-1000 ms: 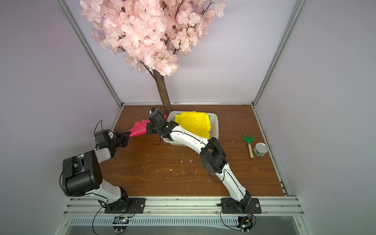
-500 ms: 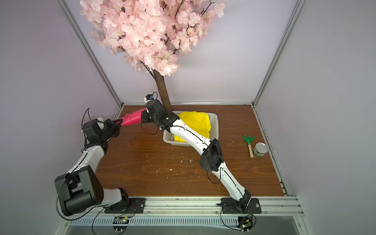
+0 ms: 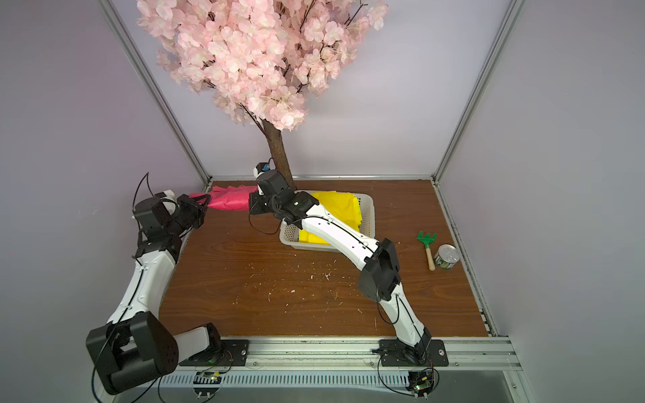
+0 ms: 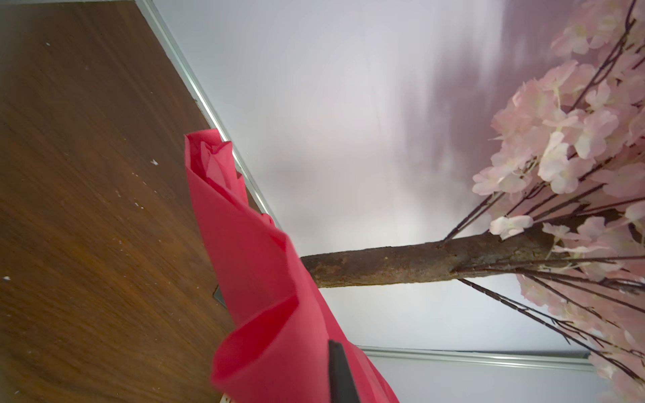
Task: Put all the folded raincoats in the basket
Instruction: Pick up the raincoat from the center of the board, then place the raincoat in the basket.
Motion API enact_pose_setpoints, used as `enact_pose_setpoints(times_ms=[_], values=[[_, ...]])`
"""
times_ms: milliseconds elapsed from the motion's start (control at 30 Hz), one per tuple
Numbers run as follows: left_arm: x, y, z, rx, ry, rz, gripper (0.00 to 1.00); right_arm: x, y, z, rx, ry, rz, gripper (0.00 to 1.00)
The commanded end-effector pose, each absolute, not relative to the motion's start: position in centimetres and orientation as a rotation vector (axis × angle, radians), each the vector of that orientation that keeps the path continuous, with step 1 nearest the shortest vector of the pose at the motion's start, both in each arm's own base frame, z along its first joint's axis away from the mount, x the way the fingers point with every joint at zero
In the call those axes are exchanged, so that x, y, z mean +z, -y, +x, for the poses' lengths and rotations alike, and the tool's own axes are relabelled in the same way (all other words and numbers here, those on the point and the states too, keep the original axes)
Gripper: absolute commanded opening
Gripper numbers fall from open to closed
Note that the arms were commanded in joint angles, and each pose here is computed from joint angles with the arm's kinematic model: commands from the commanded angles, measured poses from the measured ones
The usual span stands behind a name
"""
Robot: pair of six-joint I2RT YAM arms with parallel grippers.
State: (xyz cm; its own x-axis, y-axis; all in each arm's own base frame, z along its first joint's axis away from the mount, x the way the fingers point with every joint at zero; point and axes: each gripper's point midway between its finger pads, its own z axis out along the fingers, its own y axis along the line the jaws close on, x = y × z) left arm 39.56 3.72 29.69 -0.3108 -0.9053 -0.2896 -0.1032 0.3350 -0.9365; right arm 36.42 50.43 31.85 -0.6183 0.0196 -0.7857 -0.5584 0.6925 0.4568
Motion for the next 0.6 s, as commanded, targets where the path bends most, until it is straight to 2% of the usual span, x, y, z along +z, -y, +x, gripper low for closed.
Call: enact_pose_setpoints(times_ms=[0, 167, 567], values=[[31.5, -1.2, 39.1, -1.134, -1.690, -0.838, 0.00, 39.2, -49.9, 34.0, 1.023, -1.900, -0.410, 0.00], [32.4, 0.7, 39.0, -1.156, -1.700, -0.801, 0.00, 39.9, -47.5, 33.3, 0.997, -1.882, -0.375, 0.00], [31.3, 11.7, 41.6, -1.264, -1.814, -0.647, 0.00, 37.7, -38.9, 34.9, 0.857, -1.895, -0.212, 0.00]])
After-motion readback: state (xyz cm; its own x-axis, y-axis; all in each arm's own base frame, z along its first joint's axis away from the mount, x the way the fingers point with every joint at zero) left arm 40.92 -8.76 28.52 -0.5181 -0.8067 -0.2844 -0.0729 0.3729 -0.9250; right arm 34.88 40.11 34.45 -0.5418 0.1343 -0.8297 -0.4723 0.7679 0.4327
